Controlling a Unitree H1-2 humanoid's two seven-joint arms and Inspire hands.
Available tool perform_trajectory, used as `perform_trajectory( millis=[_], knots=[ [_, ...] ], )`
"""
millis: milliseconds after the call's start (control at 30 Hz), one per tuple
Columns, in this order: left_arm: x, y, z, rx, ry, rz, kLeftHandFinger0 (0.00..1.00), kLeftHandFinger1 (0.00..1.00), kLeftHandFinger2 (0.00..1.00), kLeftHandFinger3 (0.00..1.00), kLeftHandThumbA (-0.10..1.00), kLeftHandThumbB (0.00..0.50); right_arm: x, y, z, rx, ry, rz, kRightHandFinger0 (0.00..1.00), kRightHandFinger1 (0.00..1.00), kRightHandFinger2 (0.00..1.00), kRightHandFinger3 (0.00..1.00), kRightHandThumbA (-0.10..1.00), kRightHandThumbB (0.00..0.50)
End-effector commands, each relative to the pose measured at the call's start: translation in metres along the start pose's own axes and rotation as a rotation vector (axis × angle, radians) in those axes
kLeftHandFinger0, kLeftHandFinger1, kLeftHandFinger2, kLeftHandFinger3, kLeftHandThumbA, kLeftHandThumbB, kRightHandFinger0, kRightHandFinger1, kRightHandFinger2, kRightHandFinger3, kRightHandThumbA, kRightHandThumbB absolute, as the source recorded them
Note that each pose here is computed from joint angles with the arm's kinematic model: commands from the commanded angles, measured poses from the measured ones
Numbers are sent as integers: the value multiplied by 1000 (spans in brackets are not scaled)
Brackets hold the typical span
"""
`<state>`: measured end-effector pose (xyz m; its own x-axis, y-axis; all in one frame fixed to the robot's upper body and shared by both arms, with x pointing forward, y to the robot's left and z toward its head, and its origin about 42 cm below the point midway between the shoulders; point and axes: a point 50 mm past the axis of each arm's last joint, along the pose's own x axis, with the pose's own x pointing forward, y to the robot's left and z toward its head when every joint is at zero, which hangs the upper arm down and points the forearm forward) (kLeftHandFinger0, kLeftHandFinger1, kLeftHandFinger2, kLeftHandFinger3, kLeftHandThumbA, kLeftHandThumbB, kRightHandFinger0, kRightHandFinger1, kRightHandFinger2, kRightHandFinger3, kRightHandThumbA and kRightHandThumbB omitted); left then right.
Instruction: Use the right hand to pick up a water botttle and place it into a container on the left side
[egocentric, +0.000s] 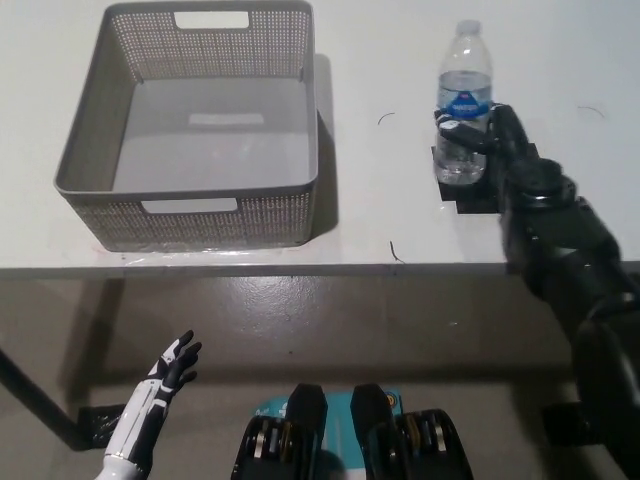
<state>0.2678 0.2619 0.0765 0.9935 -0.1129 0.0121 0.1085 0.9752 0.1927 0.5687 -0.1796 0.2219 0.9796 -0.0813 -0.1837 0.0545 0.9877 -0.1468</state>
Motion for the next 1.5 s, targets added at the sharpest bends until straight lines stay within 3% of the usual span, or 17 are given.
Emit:
perform_trajectory(
  millis=[0, 100, 233, 400, 500, 633, 733, 767, 900, 1100, 1267, 1333, 1467],
  knots=[
    [5, 5, 17, -18, -92, -7, 1000, 1000, 1000, 1000, 1000, 150, 0, 13, 82, 111, -279, -158, 0, 67, 531, 513, -100, 113],
    [3, 5, 16, -10, -88, -7, 1000, 1000, 1000, 1000, 1000, 152, -1, 16, 88, 129, -328, -154, 0, 161, 592, 609, -100, 115],
    [5, 7, 16, -1, -87, -11, 1000, 1000, 1000, 1000, 1000, 147, -5, 25, 117, 81, -422, -140, 0, 214, 639, 707, -100, 108],
    [5, 4, 14, 2, -83, -11, 1000, 1000, 1000, 1000, 1000, 144, -19, 55, 158, 101, -598, -46, 0, 213, 630, 604, -100, 129],
    [4, 4, 13, 10, -83, -16, 1000, 1000, 1000, 1000, 1000, 136, -31, 75, 177, 78, -674, -27, 0, 141, 545, 486, -100, 131],
    [6, 6, 13, 26, -84, -19, 1000, 1000, 1000, 1000, 1000, 141, -54, 106, 203, 69, -792, 33, 0, 131, 531, 518, -100, 108],
    [7, 6, 13, 42, -87, -24, 1000, 1000, 1000, 1000, 1000, 174, -72, 131, 212, 67, -846, 100, 0, 167, 589, 624, -100, 134],
    [7, 6, 14, 43, -89, -25, 1000, 1000, 1000, 1000, 1000, 176, -76, 137, 213, 60, -852, 113, 0, 171, 592, 614, -100, 137],
    [6, 6, 15, 51, -87, -28, 1000, 1000, 1000, 1000, 1000, 194, -91, 165, 210, 48, -877, 179, 0, 201, 608, 538, -100, 129],
    [9, 5, 18, 49, -91, -34, 1000, 1000, 1000, 1000, 1000, 182, -101, 200, 198, 20, -836, 214, 0, 199, 608, 528, -100, 135],
    [10, 7, 20, 36, -100, -36, 1000, 1000, 1000, 1000, 1000, 186, -95, 217, 163, -36, -751, 248, 0, 225, 624, 517, -100, 125],
    [11, 8, 21, 34, -105, -36, 1000, 1000, 1000, 1000, 1000, 168, -90, 222, 146, -101, -665, 244, 0, 222, 666, 598, -100, 108],
    [13, 7, 24, 29, -115, -40, 1000, 1000, 1000, 1000, 1000, 136, -82, 217, 118, -181, -621, 230, 0, 217, 658, 533, -100, 113]
  ],
)
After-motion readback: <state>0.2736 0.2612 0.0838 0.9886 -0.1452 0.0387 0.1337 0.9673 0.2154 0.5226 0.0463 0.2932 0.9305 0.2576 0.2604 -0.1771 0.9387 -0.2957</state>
